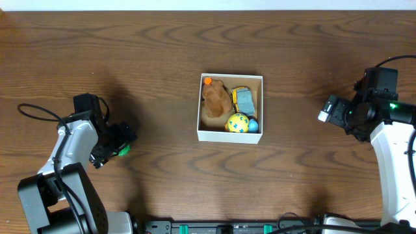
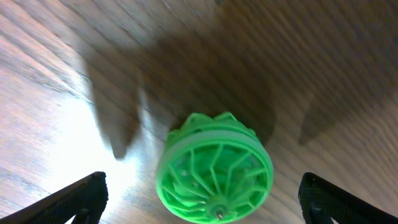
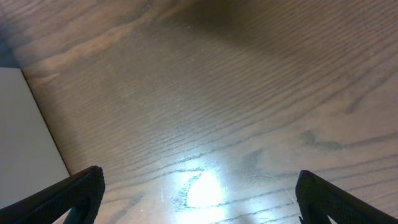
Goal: Pack container
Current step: 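Move the left gripper down onto the green round toy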
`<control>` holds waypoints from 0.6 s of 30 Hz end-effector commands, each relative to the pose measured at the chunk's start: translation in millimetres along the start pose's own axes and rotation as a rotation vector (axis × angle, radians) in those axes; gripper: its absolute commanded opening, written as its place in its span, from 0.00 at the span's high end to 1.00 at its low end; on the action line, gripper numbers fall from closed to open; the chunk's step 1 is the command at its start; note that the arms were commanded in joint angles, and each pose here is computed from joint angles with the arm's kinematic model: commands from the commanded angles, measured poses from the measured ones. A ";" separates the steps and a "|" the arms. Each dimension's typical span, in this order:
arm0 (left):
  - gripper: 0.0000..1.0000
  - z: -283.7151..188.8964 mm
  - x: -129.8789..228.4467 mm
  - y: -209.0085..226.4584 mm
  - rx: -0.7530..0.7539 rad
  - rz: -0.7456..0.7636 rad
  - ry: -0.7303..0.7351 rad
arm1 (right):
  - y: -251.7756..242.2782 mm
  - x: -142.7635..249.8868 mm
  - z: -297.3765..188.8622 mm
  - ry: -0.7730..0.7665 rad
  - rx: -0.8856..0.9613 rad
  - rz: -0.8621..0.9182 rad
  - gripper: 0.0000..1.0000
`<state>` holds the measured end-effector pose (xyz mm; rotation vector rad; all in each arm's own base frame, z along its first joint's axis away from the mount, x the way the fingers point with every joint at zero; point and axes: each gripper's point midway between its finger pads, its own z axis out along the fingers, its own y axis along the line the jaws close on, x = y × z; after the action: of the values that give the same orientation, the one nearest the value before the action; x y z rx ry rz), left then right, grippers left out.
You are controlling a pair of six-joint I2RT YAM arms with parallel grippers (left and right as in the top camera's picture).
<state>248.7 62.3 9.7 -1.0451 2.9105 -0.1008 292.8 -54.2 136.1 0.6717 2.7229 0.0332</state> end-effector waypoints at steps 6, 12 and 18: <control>0.02 5.7 -3.7 10.8 -0.057 -0.028 -0.018 | -0.3 1.9 2.5 0.011 0.000 -0.015 0.01; 0.02 15.0 1.9 13.6 -0.073 -0.029 0.021 | -0.4 2.0 2.5 0.011 0.000 -0.015 0.01; 0.02 17.1 3.5 12.5 -0.076 -0.022 0.029 | -0.3 1.9 2.5 0.011 0.000 -0.015 0.01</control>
<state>245.1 68.8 -3.6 -1.0706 2.9395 -0.0314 292.8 -54.2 135.7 0.6716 2.7245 0.0330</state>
